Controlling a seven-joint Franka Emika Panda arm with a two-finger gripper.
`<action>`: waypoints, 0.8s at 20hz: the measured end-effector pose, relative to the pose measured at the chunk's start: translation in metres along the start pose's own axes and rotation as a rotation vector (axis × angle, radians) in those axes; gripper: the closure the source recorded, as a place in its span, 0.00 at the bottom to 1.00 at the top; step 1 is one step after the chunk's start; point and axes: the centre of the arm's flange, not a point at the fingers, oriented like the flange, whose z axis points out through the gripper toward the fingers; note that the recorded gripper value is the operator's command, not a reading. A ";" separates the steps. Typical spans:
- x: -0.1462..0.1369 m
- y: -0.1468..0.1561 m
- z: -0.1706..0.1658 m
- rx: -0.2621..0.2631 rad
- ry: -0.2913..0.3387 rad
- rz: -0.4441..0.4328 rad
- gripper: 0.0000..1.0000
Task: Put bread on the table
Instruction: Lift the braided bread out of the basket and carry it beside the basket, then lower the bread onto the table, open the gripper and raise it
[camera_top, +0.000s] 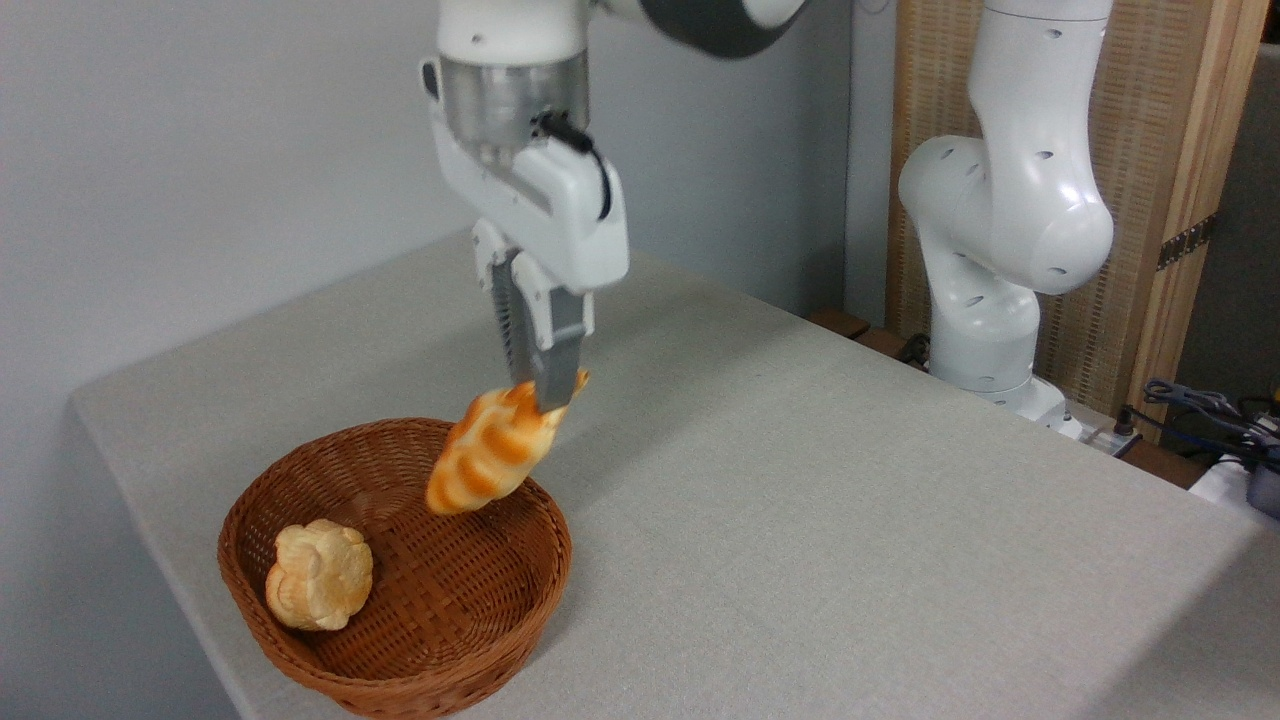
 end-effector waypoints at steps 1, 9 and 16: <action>-0.005 0.003 -0.006 -0.015 -0.006 -0.003 0.67; -0.027 0.025 -0.007 -0.157 -0.110 -0.001 0.17; -0.023 0.036 0.003 -0.203 -0.154 0.016 0.00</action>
